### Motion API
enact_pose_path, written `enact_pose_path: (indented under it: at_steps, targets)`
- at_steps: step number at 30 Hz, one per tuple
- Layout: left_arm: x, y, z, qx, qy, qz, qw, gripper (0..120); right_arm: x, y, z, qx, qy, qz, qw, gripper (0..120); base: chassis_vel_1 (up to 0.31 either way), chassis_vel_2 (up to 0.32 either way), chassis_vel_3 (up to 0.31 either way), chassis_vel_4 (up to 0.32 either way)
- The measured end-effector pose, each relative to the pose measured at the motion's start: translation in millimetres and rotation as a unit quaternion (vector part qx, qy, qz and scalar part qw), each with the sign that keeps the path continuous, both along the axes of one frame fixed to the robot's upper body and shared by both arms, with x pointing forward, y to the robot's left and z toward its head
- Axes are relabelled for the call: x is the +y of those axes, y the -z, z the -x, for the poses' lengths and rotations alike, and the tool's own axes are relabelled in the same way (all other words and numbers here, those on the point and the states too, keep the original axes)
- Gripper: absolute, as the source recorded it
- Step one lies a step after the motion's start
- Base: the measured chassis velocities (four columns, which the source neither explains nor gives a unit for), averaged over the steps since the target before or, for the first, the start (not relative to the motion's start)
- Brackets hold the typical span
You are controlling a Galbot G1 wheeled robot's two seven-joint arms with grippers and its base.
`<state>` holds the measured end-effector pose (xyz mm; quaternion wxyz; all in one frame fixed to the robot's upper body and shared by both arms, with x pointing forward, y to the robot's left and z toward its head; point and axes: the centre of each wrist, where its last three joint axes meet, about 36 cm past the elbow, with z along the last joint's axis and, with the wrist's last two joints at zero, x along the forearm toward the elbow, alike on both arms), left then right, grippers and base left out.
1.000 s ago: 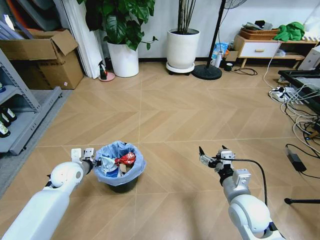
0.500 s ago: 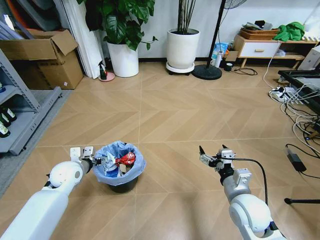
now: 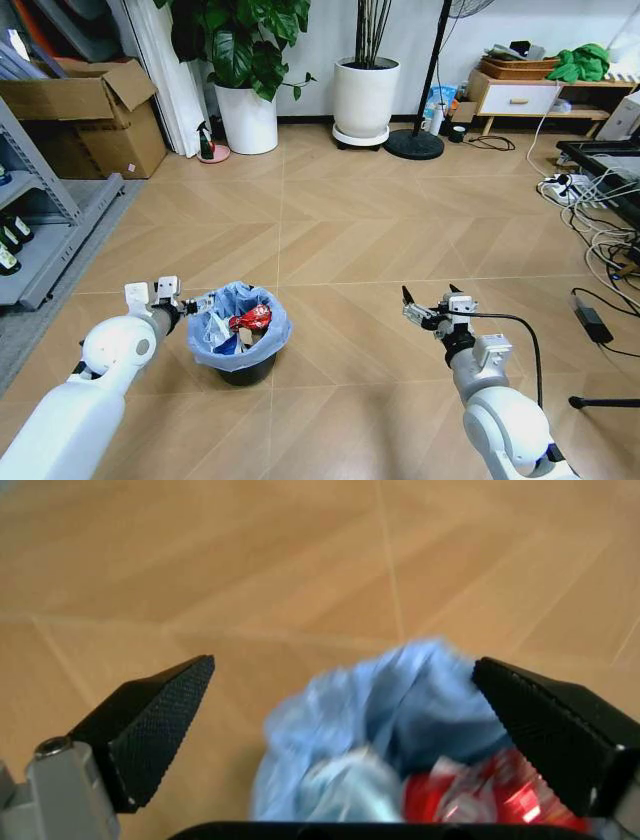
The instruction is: Pick up the trash bin and place the garbage on the floor into it.
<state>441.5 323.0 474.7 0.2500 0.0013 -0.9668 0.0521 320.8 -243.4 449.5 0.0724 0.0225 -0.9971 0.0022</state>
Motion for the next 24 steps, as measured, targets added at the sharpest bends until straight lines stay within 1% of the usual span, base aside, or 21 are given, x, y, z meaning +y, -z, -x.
enact_pose_path:
  at_steps: [1,2,4,6,7,8,10,11,12,14,15,19,20,24]
  targets:
    - [-4.6,-2.2,4.4,-0.021,-0.004,0.006,0.9997,100,-1.3,-2.0,1.7,-0.002,0.002,-0.001,1.0,100,0.0,0.0,0.0,0.0]
    - [-4.6,-2.2,4.4,-0.021,-0.004,0.006,0.9997,100,-1.3,-2.0,1.7,-0.002,0.002,-0.001,1.0,100,0.0,0.0,0.0,0.0]
    - [-14.4,-3.8,16.1,-0.089,-0.017,0.016,0.9958,100,-5.5,-7.7,7.3,-0.004,0.009,-0.002,1.0,100,0.0,0.0,0.0,0.0]
    - [-18.6,-0.7,27.8,-0.143,-0.026,0.008,0.9894,100,-10.3,-13.6,14.1,-0.004,0.017,-0.002,1.0,100,0.0,0.0,0.0,0.0]
    - [-20.1,2.1,34.7,-0.16,-0.028,0.003,0.9866,100,-13.4,-16.8,19.2,-0.004,0.024,-0.001,1.0,100,0.0,0.0,0.0,0.0]
    - [-20.1,2.1,34.7,-0.16,-0.028,0.003,0.9866,100,-13.4,-16.8,19.2,-0.004,0.024,-0.001,1.0,100,0.0,0.0,0.0,0.0]
    - [-24.4,9.3,58.8,-0.186,-0.029,-0.014,0.982,100,-19.8,-20.0,32.5,0.002,0.039,0.003,0.999,100,0.0,0.0,0.0,0.0]
    - [-24.4,9.3,58.8,-0.186,-0.029,-0.014,0.982,100,-19.8,-20.0,32.5,0.002,0.039,0.003,0.999,100,0.0,0.0,0.0,0.0]
    - [-25.6,11.5,66.4,-0.189,-0.028,-0.017,0.9814,100,-21.4,-20.6,37.1,0.005,0.045,0.005,0.999,100,0.0,0.0,0.0,0.0]
    - [-32.1,17.8,93.6,-0.188,-0.029,-0.018,0.9815,100,-22.8,-23.1,53.4,0.01,0.056,0.013,0.998,100,0.0,0.0,0.0,0.0]
    - [-32.1,17.8,93.6,-0.188,-0.029,-0.018,0.9815,100,-22.8,-23.1,53.4,0.01,0.056,0.013,0.998,100,0.0,0.0,0.0,0.0]
    - [-43.2,15.2,120.1,-0.198,-0.034,-0.011,0.9796,100,-19.5,-32.1,74.4,0.006,0.066,0.02,0.998,100,0.0,0.0,0.0,0.0]
    - [-43.2,15.2,120.1,-0.198,-0.034,-0.011,0.9796,100,-19.5,-32.1,74.4,0.006,0.066,0.02,0.998,100,0.0,0.0,0.0,0.0]
    - [-55.8,5.8,134.3,-0.212,-0.046,-0.003,0.9761,100,-13.3,-47.1,86.4,-0.008,0.065,0.02,0.998,100,0.0,0.0,0.0,0.0]
